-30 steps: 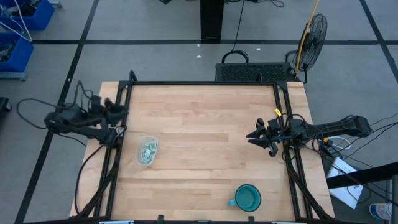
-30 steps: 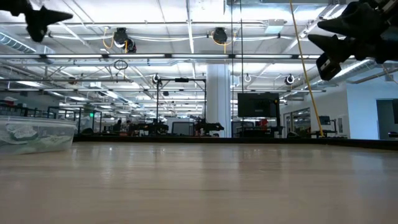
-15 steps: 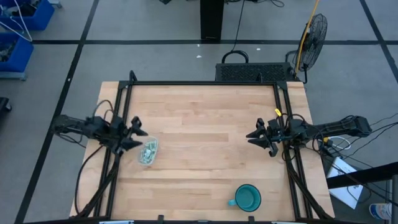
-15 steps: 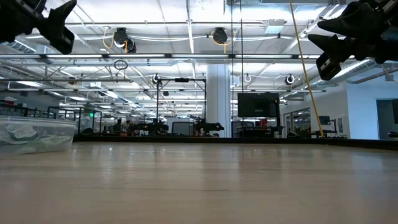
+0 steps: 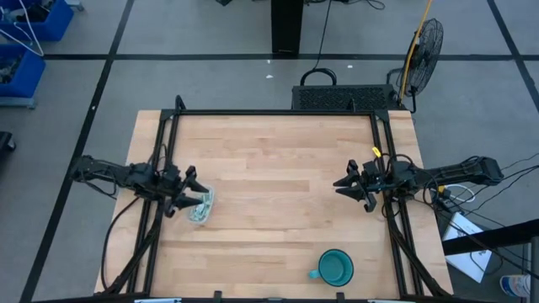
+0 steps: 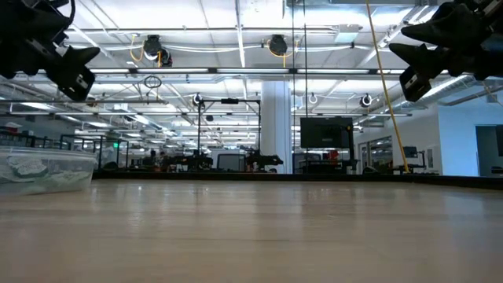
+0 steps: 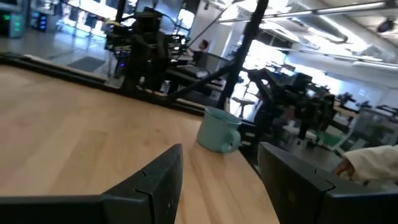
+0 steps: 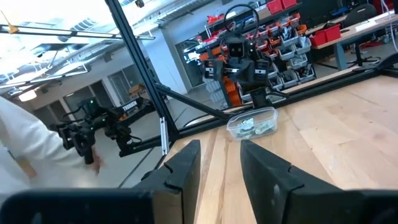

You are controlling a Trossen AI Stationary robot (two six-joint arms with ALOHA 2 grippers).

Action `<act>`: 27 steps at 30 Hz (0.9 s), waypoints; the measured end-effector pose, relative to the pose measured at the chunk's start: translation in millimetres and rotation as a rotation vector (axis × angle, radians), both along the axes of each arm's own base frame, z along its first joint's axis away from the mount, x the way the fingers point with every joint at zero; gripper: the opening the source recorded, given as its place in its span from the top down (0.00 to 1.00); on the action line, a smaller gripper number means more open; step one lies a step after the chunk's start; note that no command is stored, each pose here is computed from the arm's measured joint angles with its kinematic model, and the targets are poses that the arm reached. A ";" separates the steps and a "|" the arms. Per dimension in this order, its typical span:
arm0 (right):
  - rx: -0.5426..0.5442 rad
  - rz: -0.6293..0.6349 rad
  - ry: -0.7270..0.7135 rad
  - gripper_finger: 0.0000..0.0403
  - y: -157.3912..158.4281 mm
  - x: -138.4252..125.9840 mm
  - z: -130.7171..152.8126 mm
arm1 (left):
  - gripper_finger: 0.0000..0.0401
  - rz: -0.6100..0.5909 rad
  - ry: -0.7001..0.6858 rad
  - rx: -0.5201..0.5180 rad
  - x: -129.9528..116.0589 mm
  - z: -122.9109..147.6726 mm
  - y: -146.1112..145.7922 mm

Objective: Pick and place Stevia / Truvia into bins
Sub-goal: Return to Home Position

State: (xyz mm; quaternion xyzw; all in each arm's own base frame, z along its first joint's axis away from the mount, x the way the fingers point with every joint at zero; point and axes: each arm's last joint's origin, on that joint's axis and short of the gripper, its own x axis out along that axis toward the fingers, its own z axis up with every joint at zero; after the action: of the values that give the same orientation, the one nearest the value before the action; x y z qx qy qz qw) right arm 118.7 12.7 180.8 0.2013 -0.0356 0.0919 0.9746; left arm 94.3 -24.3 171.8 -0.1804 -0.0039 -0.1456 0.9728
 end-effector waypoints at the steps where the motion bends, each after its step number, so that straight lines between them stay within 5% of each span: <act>1: 0.000 0.000 0.000 0.73 0.0 0.0 0.0 | 0.47 0.012 0.007 -0.002 0.1 -0.6 0.3; 27: 0.000 0.000 0.000 0.73 0.0 0.0 0.0 | 0.47 0.050 0.013 0.016 0.4 -1.6 1.3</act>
State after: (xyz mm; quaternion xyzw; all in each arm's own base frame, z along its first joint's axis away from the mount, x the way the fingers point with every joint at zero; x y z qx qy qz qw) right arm 118.7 12.7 180.8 0.2012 -0.0354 0.0920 0.9746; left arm 94.7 -23.0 170.2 -0.1732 -0.0009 -0.1203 0.9775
